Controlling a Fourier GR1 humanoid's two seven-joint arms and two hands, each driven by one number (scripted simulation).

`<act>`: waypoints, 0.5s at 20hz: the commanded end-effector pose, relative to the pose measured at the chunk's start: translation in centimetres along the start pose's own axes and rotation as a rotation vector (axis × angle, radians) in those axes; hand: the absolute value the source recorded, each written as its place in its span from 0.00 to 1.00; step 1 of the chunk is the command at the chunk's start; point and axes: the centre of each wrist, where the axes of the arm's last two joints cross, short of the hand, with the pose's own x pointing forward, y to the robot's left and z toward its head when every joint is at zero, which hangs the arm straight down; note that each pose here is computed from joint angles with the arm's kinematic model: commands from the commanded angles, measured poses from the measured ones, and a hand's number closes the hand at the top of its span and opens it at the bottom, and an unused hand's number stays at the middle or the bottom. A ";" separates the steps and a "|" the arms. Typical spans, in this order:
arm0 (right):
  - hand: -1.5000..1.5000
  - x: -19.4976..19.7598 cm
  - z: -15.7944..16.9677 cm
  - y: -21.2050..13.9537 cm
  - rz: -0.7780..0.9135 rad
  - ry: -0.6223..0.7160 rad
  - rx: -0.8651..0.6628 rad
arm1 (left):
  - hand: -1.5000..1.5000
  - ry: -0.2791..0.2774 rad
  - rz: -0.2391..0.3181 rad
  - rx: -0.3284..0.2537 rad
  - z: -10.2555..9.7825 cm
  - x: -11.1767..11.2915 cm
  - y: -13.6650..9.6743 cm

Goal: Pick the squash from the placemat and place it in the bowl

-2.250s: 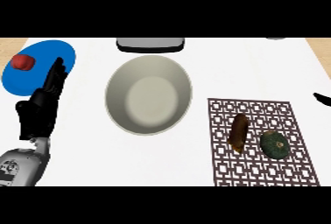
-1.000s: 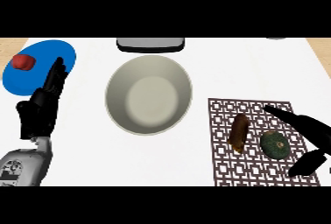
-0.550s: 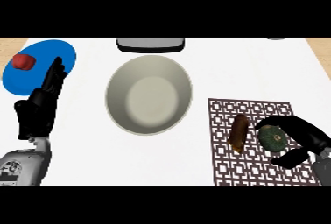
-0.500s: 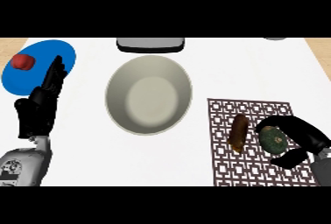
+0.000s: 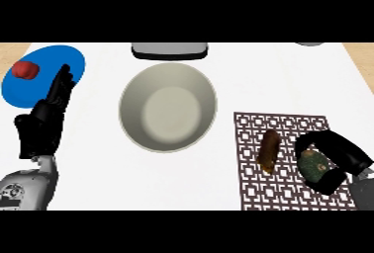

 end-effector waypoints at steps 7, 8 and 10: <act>1.00 19.5 -7.3 8.1 0.040 -0.310 0.081 | 0.50 -0.006 0.002 -0.049 0.0 0.1 -1.2; 1.00 21.7 -7.6 8.4 0.045 -0.327 0.066 | 0.50 -0.008 0.006 -0.055 -0.1 0.2 -1.6; 1.00 24.5 -7.6 9.3 0.046 -0.332 0.064 | 0.50 -0.003 -0.002 -0.061 -0.1 -0.1 -1.6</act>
